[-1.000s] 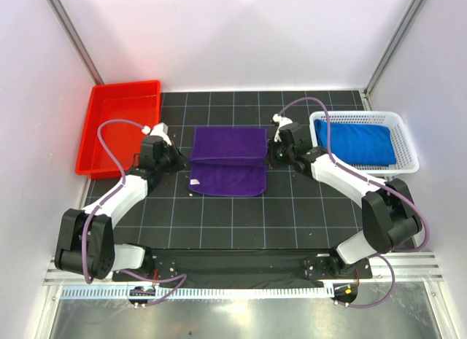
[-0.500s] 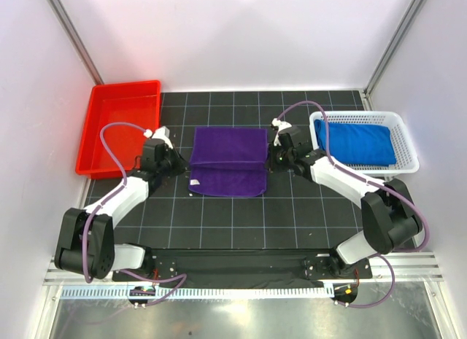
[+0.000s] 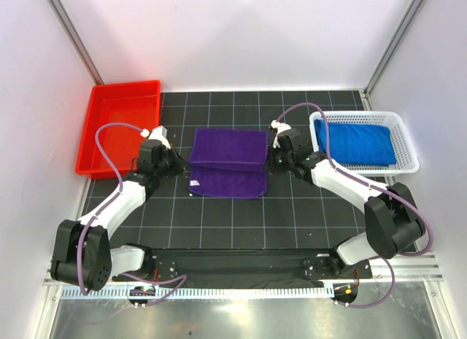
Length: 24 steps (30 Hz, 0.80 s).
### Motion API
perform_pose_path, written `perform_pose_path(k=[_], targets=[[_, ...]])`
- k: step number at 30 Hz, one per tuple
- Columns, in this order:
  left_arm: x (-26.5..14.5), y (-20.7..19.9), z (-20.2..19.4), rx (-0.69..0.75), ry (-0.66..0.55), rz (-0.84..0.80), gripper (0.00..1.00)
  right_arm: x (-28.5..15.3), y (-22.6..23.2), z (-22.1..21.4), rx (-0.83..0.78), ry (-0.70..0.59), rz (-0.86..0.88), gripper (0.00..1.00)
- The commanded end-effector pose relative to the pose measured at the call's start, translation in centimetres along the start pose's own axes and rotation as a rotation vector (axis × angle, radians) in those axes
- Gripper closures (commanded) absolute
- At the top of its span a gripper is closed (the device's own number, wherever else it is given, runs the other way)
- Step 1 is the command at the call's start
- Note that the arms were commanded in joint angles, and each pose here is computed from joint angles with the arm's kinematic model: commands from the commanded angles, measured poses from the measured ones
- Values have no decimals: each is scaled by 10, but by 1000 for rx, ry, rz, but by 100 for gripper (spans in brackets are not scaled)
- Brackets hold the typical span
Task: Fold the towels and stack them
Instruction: Fold the towel
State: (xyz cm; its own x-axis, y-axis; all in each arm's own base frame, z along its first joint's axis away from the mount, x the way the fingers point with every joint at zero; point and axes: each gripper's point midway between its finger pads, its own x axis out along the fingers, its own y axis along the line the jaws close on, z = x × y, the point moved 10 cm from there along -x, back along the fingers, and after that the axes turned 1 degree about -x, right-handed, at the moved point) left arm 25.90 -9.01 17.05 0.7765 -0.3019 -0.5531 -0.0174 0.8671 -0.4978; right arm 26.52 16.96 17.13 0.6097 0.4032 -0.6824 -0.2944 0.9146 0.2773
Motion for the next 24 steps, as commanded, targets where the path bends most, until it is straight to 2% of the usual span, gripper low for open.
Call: perform_pose_path(k=[1, 14, 16, 24], targets=[[-4, 2, 1, 21, -17, 23, 100, -8, 1, 4, -13, -39, -15, 99], [7, 14, -32, 4, 88, 42, 98, 13, -6, -33, 11, 57, -21, 97], [9, 18, -39, 2, 111, 52, 96, 16, -5, -36, 8, 74, -15, 92], [12, 23, -48, -7, 150, 62, 92, 19, -1, -41, -2, 100, -13, 86]])
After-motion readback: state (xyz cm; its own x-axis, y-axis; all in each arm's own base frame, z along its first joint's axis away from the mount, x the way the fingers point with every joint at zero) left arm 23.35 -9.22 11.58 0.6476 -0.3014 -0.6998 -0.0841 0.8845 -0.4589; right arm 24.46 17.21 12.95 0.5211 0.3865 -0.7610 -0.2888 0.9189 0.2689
